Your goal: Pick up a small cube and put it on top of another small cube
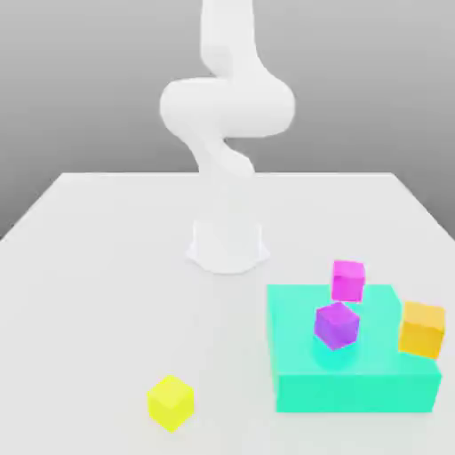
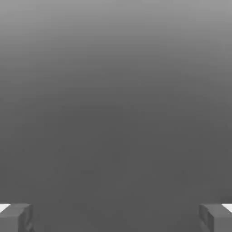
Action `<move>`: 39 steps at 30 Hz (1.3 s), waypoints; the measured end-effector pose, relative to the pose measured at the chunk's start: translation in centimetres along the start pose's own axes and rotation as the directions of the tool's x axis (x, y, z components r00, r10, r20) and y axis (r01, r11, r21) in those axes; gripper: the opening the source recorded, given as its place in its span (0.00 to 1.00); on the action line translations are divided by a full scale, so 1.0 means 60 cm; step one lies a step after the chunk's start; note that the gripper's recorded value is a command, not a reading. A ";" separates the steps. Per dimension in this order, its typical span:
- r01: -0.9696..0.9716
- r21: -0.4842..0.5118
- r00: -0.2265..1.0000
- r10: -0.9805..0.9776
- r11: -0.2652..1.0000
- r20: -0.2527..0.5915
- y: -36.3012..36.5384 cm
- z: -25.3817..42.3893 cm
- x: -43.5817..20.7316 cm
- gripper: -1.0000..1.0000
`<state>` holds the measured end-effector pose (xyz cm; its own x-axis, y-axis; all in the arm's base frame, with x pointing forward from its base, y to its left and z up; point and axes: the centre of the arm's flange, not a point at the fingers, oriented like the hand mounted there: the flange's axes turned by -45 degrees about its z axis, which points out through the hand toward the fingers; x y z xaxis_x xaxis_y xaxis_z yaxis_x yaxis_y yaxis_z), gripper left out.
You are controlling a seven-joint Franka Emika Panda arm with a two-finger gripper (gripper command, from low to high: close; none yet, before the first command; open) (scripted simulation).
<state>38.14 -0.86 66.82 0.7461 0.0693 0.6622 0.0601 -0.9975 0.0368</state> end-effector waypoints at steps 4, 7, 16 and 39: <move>0.134 0.040 0.983 -0.138 0.990 0.117 0.021 0.147 -0.028 0.50; 0.225 0.084 0.952 -0.237 0.971 0.194 0.034 0.248 -0.065 0.50; 0.439 0.277 0.774 -0.516 0.855 0.367 0.066 0.500 -0.245 0.50; 0.535 0.507 0.523 -0.736 0.676 0.429 0.091 0.702 -0.525 0.00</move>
<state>42.91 -7.99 14.64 0.6305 0.7762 -0.0022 0.7762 -0.6305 0.0001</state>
